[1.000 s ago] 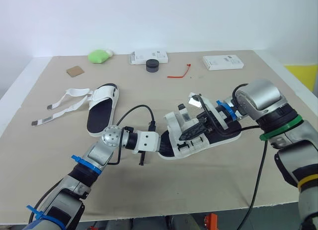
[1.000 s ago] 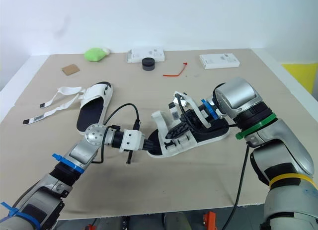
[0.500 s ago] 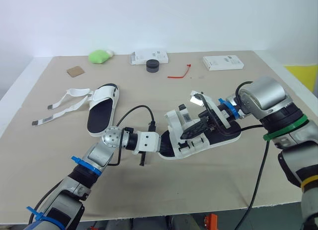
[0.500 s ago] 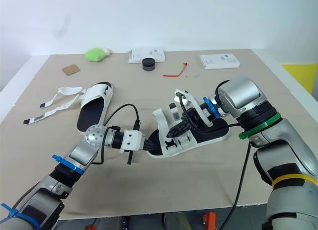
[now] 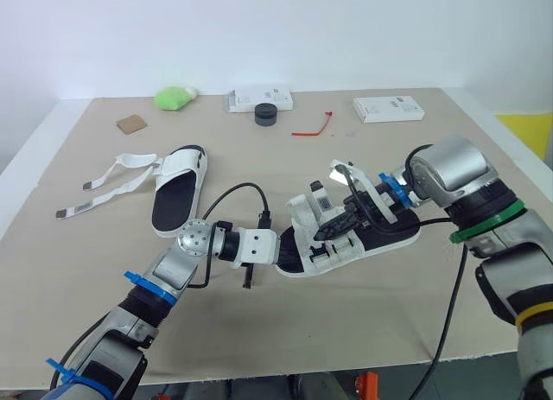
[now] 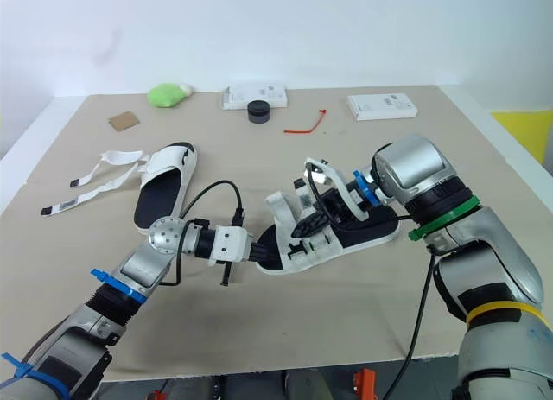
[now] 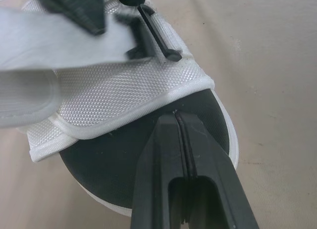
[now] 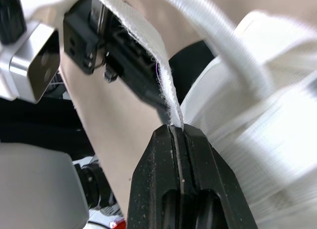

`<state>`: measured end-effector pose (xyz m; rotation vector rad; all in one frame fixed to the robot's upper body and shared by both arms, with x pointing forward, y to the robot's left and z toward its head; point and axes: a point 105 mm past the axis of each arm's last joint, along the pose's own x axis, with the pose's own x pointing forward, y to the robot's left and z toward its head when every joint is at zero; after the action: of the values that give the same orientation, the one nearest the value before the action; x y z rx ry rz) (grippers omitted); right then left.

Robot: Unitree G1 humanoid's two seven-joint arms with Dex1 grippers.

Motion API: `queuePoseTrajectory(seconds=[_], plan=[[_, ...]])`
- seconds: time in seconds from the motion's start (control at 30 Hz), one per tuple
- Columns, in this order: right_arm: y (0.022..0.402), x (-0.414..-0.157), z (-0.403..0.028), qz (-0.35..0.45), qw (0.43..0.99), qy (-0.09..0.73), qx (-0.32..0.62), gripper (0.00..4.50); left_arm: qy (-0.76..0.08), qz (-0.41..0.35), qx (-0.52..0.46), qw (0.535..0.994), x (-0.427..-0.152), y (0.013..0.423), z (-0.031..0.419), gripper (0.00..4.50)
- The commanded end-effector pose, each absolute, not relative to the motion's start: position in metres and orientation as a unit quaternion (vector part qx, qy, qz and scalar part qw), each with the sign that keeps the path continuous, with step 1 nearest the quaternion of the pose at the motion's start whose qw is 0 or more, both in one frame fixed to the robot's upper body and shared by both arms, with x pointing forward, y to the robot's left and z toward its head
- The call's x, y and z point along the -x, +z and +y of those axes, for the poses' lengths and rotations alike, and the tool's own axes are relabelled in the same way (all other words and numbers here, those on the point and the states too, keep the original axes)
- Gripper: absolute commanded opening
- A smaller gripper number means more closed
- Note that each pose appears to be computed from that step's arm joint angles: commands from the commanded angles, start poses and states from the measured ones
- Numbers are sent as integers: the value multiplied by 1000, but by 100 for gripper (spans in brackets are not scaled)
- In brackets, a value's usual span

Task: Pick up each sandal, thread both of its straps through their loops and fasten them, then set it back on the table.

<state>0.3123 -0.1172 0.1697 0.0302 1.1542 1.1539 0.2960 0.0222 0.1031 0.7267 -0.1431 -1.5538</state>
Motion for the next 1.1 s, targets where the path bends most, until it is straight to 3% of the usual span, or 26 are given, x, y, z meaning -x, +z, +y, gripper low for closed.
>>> queuePoseTrajectory(seconds=[0.03,0.7,1.1], plan=[[180,-306,-115,509,681,525,-20,6,-697,-14,-321,641,-290,79,26,0],[191,-308,-111,507,690,514,-56,6,-701,-13,-320,637,-289,77,24,0],[156,-315,-125,559,700,442,-52,6,-698,-15,-319,641,-288,77,23,0]])
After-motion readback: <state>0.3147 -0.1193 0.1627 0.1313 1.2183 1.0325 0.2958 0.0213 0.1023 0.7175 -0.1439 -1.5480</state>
